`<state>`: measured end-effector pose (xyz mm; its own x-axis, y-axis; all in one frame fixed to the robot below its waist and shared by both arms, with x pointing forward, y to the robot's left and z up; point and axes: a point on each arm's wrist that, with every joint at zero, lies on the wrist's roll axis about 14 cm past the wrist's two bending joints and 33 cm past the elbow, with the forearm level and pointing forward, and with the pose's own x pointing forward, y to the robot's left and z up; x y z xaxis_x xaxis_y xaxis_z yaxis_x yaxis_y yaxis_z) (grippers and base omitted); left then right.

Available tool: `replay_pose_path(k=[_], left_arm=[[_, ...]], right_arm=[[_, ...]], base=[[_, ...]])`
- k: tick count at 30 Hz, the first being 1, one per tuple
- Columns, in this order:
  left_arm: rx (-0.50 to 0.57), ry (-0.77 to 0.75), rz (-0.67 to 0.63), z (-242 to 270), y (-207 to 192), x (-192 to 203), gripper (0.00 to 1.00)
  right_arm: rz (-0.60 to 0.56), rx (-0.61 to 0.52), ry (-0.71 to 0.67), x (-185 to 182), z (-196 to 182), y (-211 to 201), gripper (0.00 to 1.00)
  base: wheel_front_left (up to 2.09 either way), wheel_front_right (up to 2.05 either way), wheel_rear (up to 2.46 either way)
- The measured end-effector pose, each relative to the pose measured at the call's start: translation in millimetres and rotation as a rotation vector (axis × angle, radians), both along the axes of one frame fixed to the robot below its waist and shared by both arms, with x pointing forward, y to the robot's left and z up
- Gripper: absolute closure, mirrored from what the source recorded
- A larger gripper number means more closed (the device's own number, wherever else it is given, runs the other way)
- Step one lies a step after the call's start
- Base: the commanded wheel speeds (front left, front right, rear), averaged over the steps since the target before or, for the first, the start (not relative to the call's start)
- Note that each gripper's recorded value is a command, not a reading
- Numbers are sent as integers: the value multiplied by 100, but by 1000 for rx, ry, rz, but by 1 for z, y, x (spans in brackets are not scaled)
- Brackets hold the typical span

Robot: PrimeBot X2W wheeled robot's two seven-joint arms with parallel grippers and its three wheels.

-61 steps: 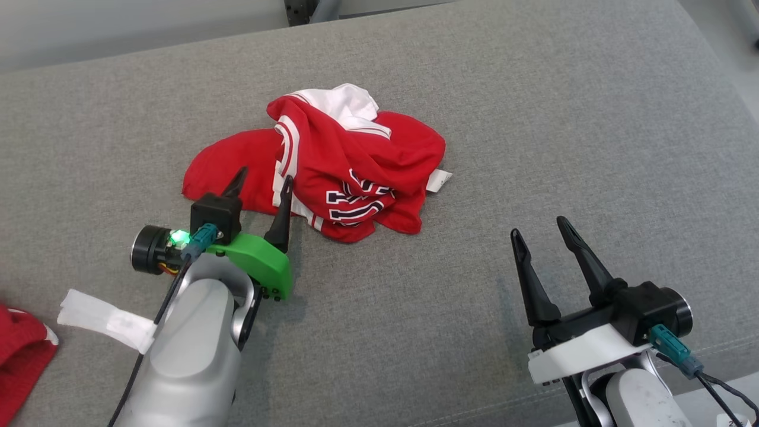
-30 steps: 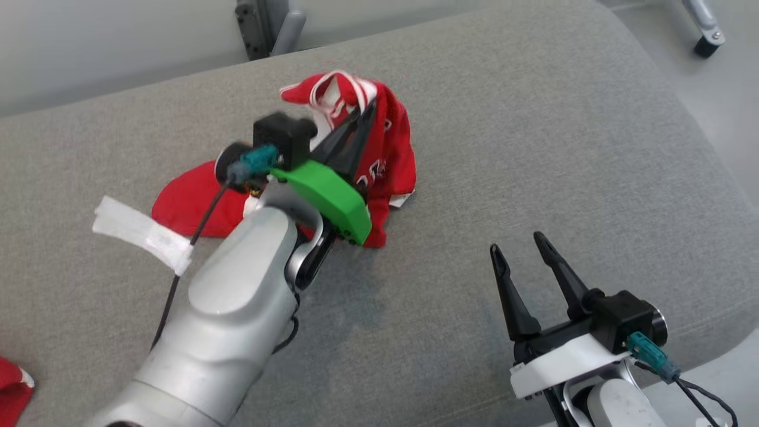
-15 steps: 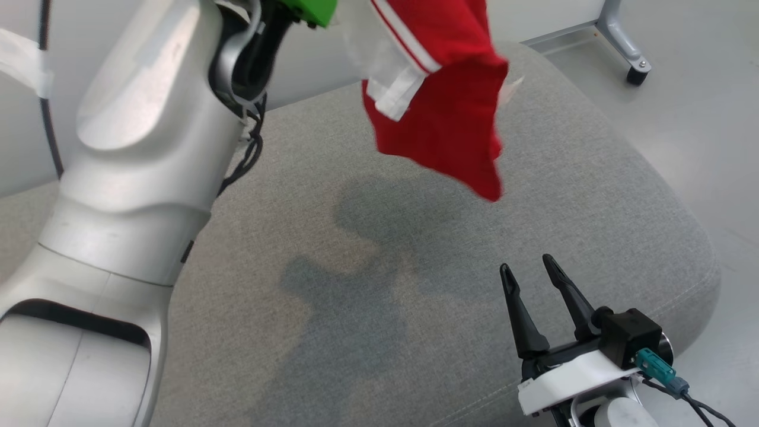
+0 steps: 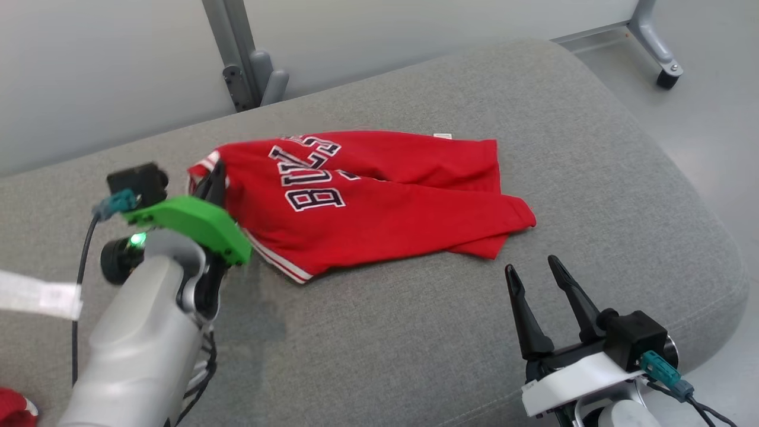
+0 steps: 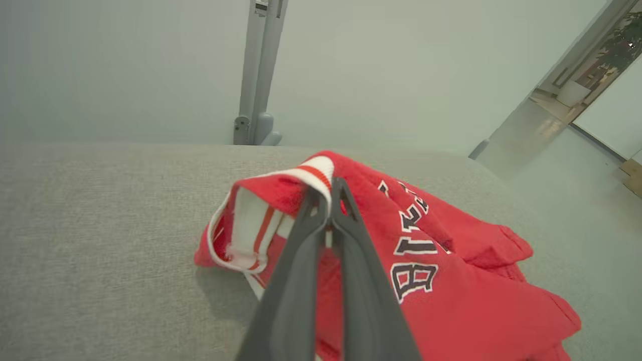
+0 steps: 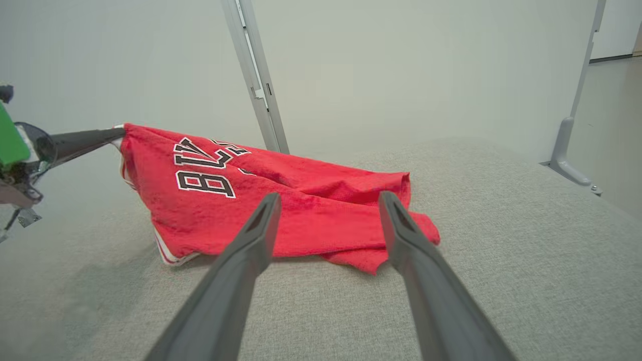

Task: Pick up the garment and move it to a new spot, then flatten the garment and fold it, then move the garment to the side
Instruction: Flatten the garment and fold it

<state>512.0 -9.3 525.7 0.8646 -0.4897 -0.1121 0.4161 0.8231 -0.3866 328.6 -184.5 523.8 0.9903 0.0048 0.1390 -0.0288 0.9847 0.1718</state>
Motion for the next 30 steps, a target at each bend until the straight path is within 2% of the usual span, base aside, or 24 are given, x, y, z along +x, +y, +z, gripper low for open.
replay_pose_path(k=[6, 11, 12, 13, 14, 18, 24, 30], left_arm=[[84, 91, 190, -68, 78, -10, 100], [164, 64, 260, -76, 124, -12, 100], [161, 31, 271, -67, 129, -9, 78], [131, -3, 290, -55, 134, -5, 34], [104, -29, 312, -45, 139, -2, 0], [89, -87, 369, -35, 157, -13, 0], [103, -181, 389, -25, 159, -45, 0], [89, -56, 400, -70, 152, -100, 0]], right_arm=[[31, -11, 17, 11, -5, 8, 0], [62, -19, 25, 19, -8, 17, 0], [70, -21, 29, 20, -9, 20, 0], [78, -20, 32, 21, -10, 22, 0], [86, -21, 35, 23, -12, 25, 0], [125, -24, 43, 28, -15, 36, 0], [176, -32, 47, 36, -17, 51, 0], [212, -42, 45, 38, -17, 60, 0]], base=[[0, 0, 0], [0, 0, 0], [0, 0, 0], [0, 0, 0], [0, 0, 0], [0, 0, 0], [0, 0, 0], [0, 0, 0]])
